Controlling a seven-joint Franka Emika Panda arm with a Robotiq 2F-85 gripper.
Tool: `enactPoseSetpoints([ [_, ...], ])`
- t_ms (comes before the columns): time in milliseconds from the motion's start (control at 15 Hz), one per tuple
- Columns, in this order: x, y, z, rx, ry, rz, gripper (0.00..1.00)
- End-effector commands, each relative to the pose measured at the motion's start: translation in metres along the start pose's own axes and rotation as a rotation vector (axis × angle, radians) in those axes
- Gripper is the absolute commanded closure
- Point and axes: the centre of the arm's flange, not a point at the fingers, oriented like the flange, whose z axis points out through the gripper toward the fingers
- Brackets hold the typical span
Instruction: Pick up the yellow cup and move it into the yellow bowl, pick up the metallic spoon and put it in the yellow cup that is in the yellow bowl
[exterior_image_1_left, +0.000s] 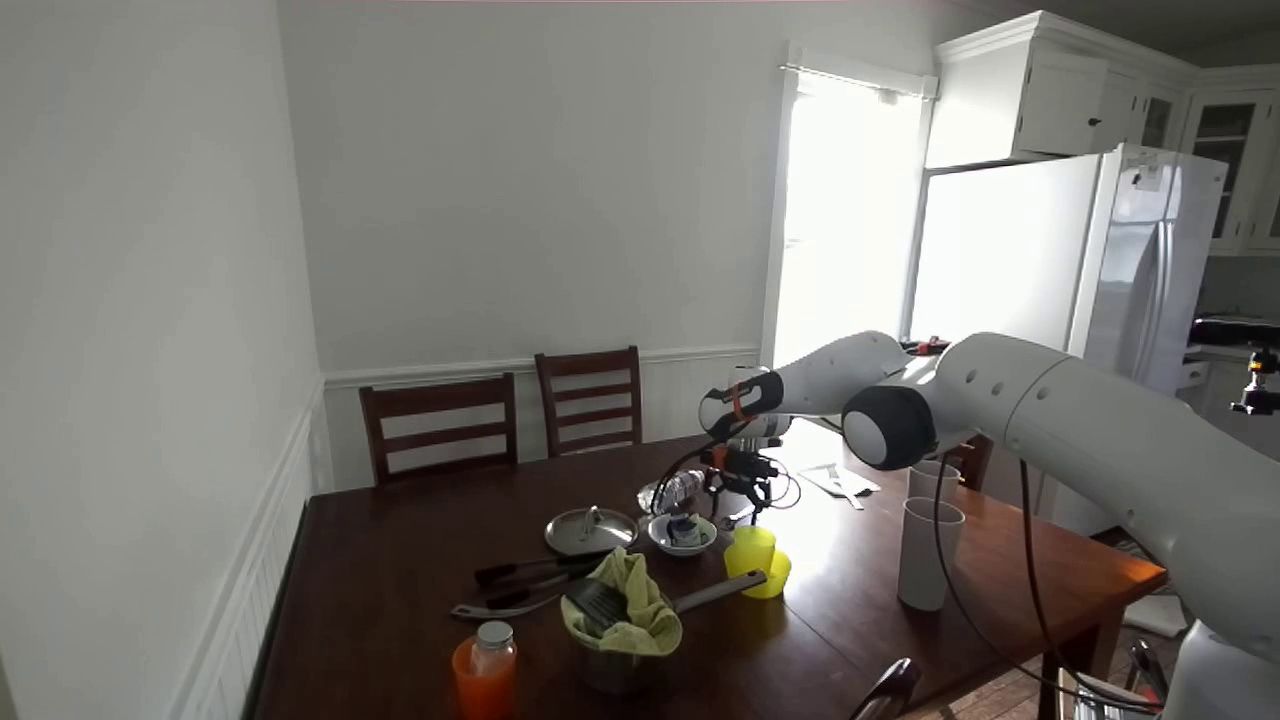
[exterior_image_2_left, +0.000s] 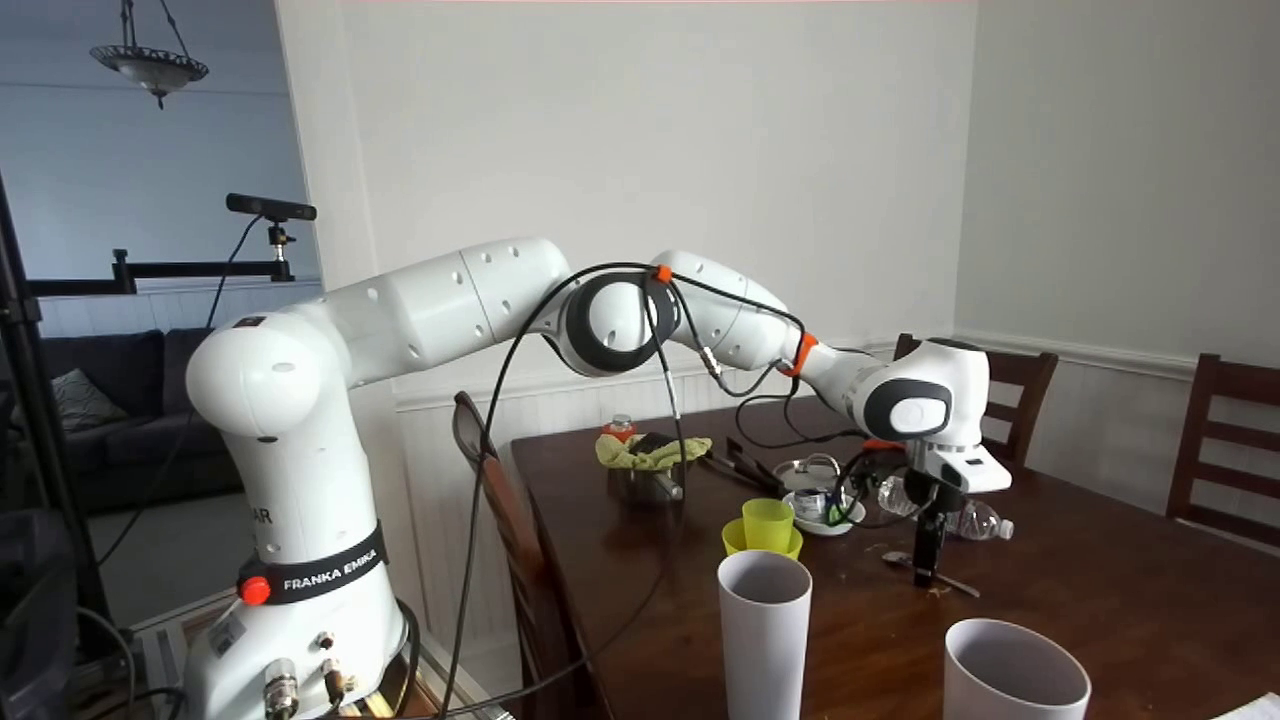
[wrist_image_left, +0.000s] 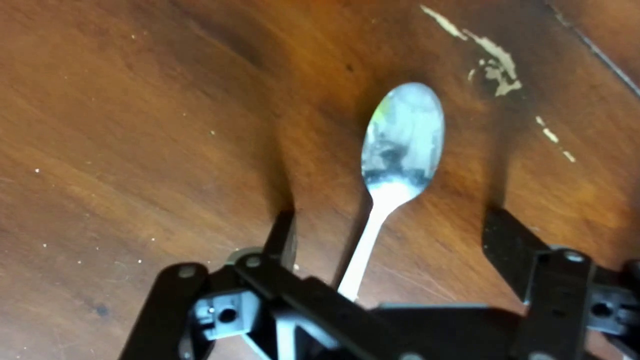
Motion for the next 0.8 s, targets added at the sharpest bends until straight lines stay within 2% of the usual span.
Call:
enactPoseSetpoints([
  [0, 0.012, -0.005, 0.003, 0.010, 0.002, -0.024, 0.35],
  [533, 0.006, -0.006, -0.013, 0.019, 0.021, -0.032, 0.91],
  [600, 0.003, -0.005, -0.018, 0.022, 0.023, -0.035, 0.96],
  [733, -0.008, -0.002, -0.028, 0.027, 0.029, -0.045, 0.98],
])
